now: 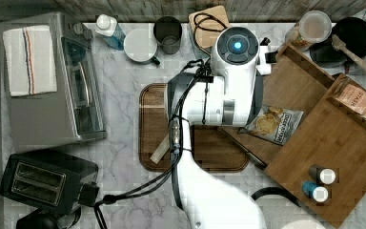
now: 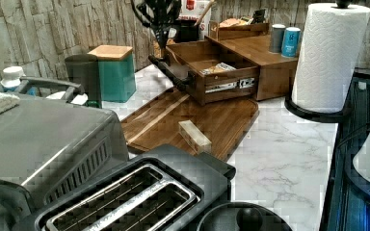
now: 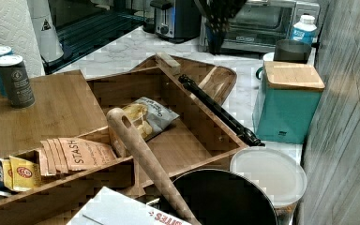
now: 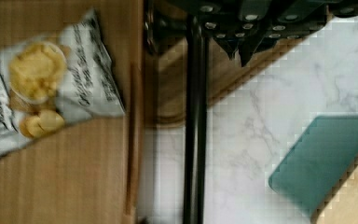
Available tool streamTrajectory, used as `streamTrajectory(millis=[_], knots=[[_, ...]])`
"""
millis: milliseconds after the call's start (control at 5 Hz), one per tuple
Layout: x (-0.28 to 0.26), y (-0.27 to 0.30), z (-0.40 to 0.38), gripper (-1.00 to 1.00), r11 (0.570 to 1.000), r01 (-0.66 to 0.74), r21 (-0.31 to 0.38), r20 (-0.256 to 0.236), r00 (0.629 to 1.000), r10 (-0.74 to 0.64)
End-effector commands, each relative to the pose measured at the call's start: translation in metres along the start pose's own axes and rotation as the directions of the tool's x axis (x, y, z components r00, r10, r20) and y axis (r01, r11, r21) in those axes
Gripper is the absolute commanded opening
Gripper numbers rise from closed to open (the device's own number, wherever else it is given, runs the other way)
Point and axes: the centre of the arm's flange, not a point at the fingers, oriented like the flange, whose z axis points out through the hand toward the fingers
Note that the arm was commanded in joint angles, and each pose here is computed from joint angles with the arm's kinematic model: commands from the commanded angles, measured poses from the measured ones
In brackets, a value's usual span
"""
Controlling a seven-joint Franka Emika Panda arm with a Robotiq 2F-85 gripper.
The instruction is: Close the drawer.
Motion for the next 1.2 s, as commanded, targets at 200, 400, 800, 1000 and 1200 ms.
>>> streamTrajectory(millis=[200,400,800,1000,1200], knots=[[0.04,-0.023,-0.009,-1.0,0.996,-0.037,0.081,-0.145,0.988,0.049],[0.058,-0.018,0.007,-1.0,0.997,-0.04,0.065,-0.171,0.984,0.051],[0.081,-0.017,0.036,-1.0,0.992,-0.096,0.081,-0.18,0.978,0.109],[0.091,-0.017,0.045,-1.0,0.99,-0.124,0.064,-0.09,0.987,0.13],[0.092,-0.015,0.061,-1.0,0.985,-0.148,0.088,-0.071,0.985,0.155]])
